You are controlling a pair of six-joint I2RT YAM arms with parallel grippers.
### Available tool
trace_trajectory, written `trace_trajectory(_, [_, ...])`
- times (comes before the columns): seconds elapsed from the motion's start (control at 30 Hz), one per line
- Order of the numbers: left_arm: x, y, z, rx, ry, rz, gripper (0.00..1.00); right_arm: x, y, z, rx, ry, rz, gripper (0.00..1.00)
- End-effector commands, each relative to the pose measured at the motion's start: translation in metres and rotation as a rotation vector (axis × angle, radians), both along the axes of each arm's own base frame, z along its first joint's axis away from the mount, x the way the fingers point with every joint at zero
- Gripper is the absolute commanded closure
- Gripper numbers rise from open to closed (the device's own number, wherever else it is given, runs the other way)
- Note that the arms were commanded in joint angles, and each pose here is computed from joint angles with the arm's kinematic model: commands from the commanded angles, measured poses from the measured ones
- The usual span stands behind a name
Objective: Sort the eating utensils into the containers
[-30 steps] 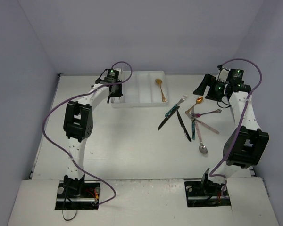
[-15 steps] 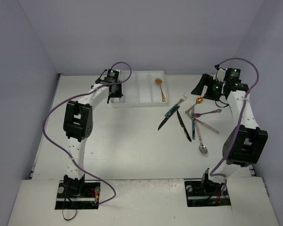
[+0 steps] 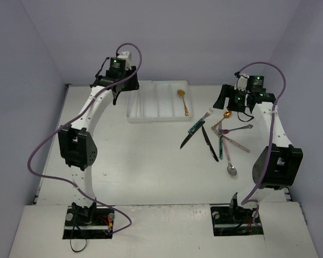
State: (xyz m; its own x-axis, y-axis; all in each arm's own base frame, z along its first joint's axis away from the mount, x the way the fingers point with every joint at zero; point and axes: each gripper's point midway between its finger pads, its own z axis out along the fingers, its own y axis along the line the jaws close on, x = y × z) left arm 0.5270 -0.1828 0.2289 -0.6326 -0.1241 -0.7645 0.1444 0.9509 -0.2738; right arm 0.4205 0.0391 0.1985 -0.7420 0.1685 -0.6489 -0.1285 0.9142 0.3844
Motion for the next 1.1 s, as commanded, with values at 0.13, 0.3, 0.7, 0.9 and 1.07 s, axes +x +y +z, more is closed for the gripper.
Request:
trace_trajectory(0.13, [-0.048, 0.031, 0.141, 0.033, -0.304, -0.028, 0.55, -0.013, 0.064, 0.01, -0.407, -0.129, 0.215, 0.33])
trace_trajectory(0.3, [-0.081, 0.046, 0.11, 0.1, -0.253, -0.048, 0.52, -0.008, 0.08, -0.024, -0.541, -0.07, 0.249, 0.39])
trace_trajectory(0.7, [-0.121, 0.063, 0.082, 0.102, -0.212, -0.015, 0.52, -0.051, 0.086, -0.099, -0.487, 0.19, 0.312, 0.56])
trace_trajectory(0.9, [-0.125, 0.062, 0.077, 0.083, -0.197, -0.009, 0.52, -0.099, 0.062, -0.128, -0.54, 0.33, 0.374, 0.61])
trace_trajectory(1.07, [-0.128, 0.06, 0.067, 0.063, -0.171, -0.006, 0.52, -0.115, 0.049, -0.142, -0.563, 0.402, 0.376, 0.63])
